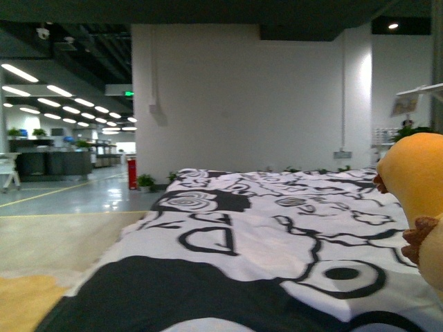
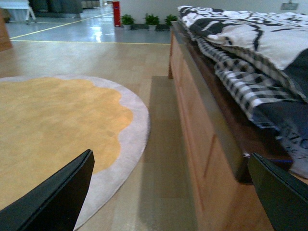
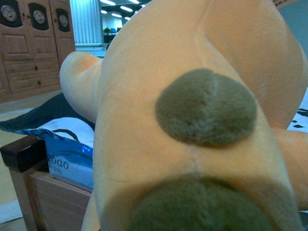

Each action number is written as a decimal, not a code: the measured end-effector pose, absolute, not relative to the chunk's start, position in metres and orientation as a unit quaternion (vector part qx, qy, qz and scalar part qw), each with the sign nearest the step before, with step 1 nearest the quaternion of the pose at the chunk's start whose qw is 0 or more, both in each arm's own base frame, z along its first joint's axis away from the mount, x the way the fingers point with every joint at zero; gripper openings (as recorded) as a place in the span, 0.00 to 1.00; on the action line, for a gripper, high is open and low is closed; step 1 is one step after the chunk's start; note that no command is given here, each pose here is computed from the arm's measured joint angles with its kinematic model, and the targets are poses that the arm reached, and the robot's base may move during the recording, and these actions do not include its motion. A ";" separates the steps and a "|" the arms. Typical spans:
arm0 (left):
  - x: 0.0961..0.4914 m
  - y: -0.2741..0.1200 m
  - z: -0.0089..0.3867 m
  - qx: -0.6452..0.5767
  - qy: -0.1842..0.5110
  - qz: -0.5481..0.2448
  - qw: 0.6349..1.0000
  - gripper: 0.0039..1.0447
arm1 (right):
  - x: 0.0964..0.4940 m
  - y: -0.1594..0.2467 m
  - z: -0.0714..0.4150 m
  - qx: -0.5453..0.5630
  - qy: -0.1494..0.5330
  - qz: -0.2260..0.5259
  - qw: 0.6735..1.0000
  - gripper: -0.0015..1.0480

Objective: Put away toys

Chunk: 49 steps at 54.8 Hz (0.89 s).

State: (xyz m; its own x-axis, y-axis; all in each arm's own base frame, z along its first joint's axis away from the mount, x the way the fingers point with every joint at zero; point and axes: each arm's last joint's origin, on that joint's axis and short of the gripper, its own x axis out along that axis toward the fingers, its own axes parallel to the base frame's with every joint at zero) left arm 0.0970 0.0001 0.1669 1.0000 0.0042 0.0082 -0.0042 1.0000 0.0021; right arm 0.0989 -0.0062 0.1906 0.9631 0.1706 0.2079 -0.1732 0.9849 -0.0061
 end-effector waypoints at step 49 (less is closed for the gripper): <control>0.097 0.000 0.167 0.001 -0.004 0.001 1.000 0.95 | 0.099 -0.007 0.191 0.005 -0.106 0.081 0.991 0.17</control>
State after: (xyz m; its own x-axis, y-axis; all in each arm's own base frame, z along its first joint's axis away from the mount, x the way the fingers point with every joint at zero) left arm 0.0971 0.0000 0.1668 1.0000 0.0019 0.0071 -0.0019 1.0000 0.0021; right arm 0.0987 -0.0065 0.1906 0.9643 0.1602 0.2107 -0.1623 0.9867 -0.0074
